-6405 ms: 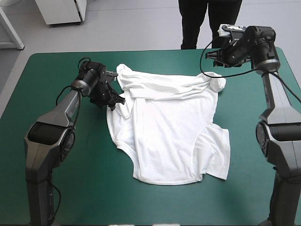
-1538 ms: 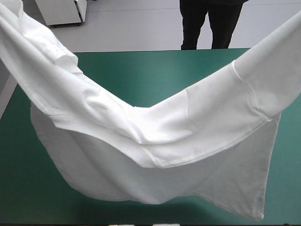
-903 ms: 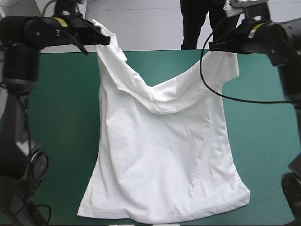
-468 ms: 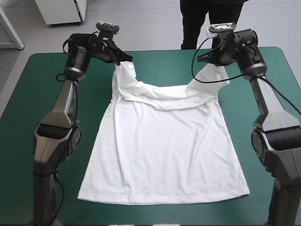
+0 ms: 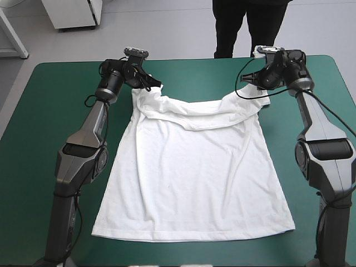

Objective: Fold the cloth

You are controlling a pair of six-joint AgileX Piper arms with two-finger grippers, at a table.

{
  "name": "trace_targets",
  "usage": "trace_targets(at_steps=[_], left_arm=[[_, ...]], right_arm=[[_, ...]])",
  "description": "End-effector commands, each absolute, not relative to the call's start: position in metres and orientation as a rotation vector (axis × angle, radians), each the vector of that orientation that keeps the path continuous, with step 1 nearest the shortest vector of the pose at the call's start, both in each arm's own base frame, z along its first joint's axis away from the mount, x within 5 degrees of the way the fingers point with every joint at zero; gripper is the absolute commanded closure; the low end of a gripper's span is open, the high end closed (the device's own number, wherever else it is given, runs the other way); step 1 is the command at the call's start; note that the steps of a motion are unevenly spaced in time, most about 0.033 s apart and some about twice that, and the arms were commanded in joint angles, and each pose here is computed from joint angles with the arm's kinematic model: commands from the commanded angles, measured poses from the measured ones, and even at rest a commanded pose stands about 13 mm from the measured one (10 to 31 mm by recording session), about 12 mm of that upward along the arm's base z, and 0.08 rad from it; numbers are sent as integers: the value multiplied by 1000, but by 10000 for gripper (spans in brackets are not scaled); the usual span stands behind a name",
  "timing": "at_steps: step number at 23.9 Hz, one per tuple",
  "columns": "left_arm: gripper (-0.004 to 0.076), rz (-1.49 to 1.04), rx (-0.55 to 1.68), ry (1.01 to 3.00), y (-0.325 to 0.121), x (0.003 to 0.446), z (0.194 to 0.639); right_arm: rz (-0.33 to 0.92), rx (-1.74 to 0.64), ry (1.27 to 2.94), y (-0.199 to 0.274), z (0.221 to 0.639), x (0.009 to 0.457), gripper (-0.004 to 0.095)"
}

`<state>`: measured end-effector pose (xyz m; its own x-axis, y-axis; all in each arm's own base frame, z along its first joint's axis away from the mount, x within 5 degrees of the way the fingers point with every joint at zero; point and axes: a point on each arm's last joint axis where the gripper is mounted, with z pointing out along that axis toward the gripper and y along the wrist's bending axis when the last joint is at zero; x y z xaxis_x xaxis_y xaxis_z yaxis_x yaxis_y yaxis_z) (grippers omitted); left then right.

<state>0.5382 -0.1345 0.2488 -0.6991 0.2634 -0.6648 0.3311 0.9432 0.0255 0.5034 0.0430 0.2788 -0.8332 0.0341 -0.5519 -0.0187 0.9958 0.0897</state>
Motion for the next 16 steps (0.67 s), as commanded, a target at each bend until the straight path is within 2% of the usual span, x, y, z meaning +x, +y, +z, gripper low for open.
trace_targets(at_steps=[1, 3, 4, 6, 9, 11, 16], left_arm=[[731, -109, 377, 2194, -131, 536, 299], [680, -110, 380, 2212, -131, 535, 297], [584, -115, 389, 2267, -130, 531, 294], [480, -140, 404, 2348, -131, 525, 292], [338, -127, 442, 2472, -128, 515, 288], [309, -121, 454, 2507, -127, 510, 291], [335, -180, 469, 2413, -129, 487, 347]], right_arm=[[131, 12, 2433, 38, 319, 496, 901], [130, -13, 2452, 37, 318, 495, 839], [124, -39, 2481, 38, 316, 493, 726], [119, -44, 2507, 37, 315, 491, 588], [116, -49, 2555, 37, 315, 487, 457], [125, -49, 2564, 38, 319, 485, 453], [163, -82, 2577, 41, 344, 471, 453]])
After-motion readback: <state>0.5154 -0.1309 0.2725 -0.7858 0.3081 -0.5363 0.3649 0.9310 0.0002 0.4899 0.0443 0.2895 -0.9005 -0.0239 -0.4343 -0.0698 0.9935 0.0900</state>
